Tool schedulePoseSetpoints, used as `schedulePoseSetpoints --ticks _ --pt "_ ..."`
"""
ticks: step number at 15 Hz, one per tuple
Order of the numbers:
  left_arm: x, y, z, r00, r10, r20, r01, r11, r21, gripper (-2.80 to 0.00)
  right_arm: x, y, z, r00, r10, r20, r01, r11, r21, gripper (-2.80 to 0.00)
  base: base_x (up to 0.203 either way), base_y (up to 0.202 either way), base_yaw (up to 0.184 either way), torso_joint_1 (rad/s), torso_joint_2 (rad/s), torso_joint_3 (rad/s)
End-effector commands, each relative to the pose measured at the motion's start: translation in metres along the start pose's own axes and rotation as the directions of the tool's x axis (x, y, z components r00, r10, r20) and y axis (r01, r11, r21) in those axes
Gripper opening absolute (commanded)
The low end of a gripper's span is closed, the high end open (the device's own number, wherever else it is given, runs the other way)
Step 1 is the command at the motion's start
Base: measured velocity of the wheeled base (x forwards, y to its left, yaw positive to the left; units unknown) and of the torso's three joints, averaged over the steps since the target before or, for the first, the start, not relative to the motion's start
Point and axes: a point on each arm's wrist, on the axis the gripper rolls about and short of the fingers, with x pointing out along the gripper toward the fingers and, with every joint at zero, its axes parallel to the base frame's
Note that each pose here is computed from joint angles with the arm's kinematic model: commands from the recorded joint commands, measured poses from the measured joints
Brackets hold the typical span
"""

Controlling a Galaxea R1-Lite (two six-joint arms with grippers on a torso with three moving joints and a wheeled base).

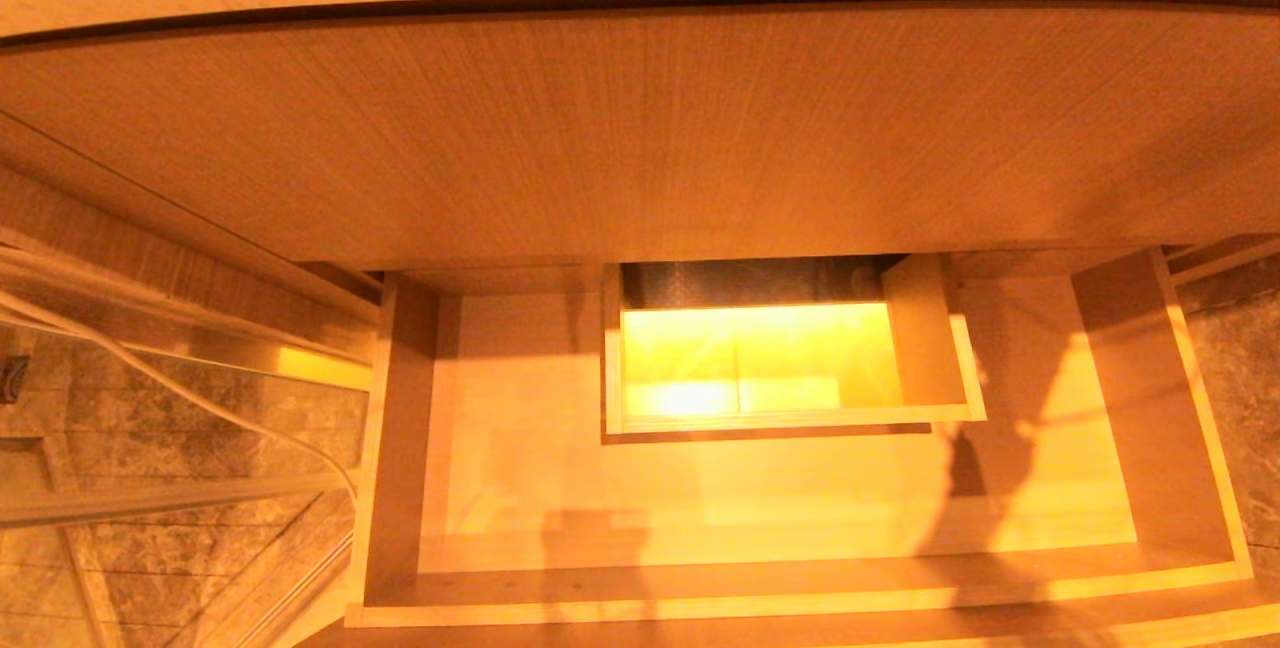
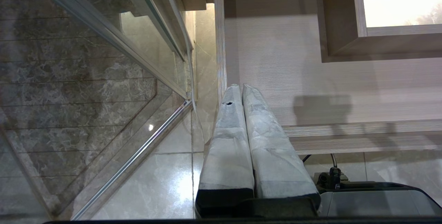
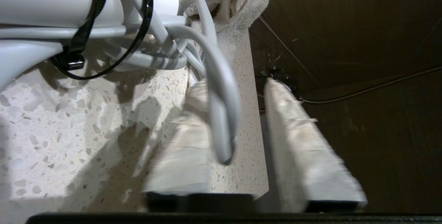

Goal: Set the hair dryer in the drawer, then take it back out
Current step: Pick up the hairdryer

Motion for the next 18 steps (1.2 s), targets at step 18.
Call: schedulePoseSetpoints --ticks 18 --pt "0.0 0.0 0.0 1.0 0.0 0.0 0.0 1.0 -0.001 -2.8 -0.106 -0.04 0.047 0.975 -0.14 0.175 0.142 0.99 0.002 -2.8 0.0 0.0 0.0 0.0 0.0 0.0"
